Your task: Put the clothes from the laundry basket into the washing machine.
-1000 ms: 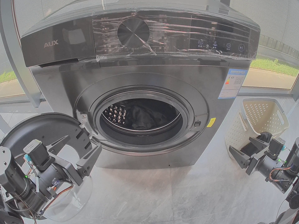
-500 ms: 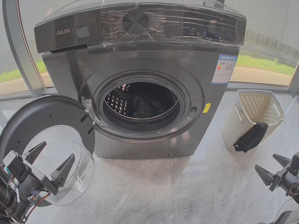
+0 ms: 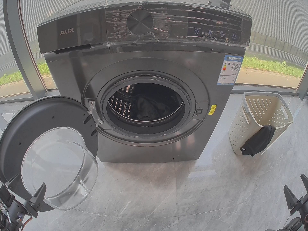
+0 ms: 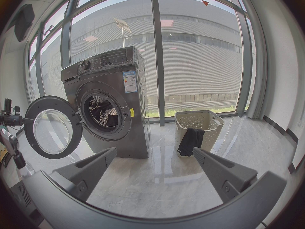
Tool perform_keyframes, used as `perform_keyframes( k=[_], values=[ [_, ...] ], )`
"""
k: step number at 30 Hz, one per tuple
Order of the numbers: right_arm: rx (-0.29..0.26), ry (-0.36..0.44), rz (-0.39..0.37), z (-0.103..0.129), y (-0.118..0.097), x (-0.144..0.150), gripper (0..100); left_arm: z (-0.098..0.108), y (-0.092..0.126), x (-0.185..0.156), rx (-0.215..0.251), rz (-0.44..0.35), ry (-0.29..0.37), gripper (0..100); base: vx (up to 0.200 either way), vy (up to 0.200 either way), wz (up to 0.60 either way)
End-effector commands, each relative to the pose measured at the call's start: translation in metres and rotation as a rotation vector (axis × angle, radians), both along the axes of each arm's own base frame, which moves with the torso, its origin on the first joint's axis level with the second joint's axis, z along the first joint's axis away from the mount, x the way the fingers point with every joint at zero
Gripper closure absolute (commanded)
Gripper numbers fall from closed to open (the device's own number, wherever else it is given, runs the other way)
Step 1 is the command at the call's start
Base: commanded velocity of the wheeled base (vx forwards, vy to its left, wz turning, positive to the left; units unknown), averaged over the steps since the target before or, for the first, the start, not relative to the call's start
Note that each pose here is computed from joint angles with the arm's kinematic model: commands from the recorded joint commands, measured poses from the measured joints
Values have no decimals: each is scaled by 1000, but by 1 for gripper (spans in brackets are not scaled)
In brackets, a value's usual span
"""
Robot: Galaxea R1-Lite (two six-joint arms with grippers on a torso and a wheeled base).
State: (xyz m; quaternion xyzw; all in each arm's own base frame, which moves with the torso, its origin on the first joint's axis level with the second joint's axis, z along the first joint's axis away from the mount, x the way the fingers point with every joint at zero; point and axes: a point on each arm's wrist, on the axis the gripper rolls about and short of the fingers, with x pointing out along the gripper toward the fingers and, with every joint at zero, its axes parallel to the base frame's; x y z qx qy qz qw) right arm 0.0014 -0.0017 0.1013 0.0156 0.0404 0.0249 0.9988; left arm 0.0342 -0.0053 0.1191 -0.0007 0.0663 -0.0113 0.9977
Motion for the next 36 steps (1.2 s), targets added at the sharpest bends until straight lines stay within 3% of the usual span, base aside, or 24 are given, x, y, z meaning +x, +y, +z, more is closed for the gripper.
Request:
perform_keyframes(
  k=[1, 3, 6, 8, 10, 12, 14, 17, 18, 20, 22, 30, 36],
  values=[
    [8, -64, -32, -18, -1, -18, 0, -18, 12, -31, -52, 82, -72, 0, 0, 0, 0],
    [7, -63, -30, -18, 1, -19, 0, -25, 13, -37, -57, 78, -76, 0, 0, 0, 0],
    [4, -129, 55, -20, 4, -25, 0, -32, 13, -47, -76, 38, -111, 0, 0, 0, 0],
    [3, -129, 59, -20, 4, -25, 0, -33, 13, -48, -75, 27, -117, 0, 0, 0, 0],
    [3, -101, -67, -24, 1, -24, 0, -34, 13, -49, -87, 18, -121, 0, 0, 0, 0],
    [0, -81, -74, -25, 1, -24, 0, -34, 13, -49, -76, 28, -121, 0, 0, 0, 0],
    [-7, -82, -55, -25, 1, -24, 0, -34, 13, -49, -67, 48, -120, 0, 0, 0, 0],
    [-10, -82, -52, -25, 1, -24, 0, -34, 10, -52, -30, 178, -138, 0, 0, 0, 0],
    [-10, -82, -52, -25, 1, -24, 0, -35, 8, -53, -17, 171, -157, 0, 0, 0, 0],
    [-8, -82, -52, -26, 1, -24, 0, -35, 5, -55, -9, 54, -183, 0, 0, 0, 0],
    [-11, -82, -52, -26, 1, -24, 0, -36, 5, -57, -31, 5, -192, 0, 0, 0, 0],
    [-11, -82, -54, -26, 1, -24, 0, -37, 5, -58, -32, 1, -167, 0, 0, 0, 0],
    [-11, -82, -54, -26, 1, -24, 0, -37, 5, -58, -38, 3, -169, 0, 0, -200, 0]
  ],
)
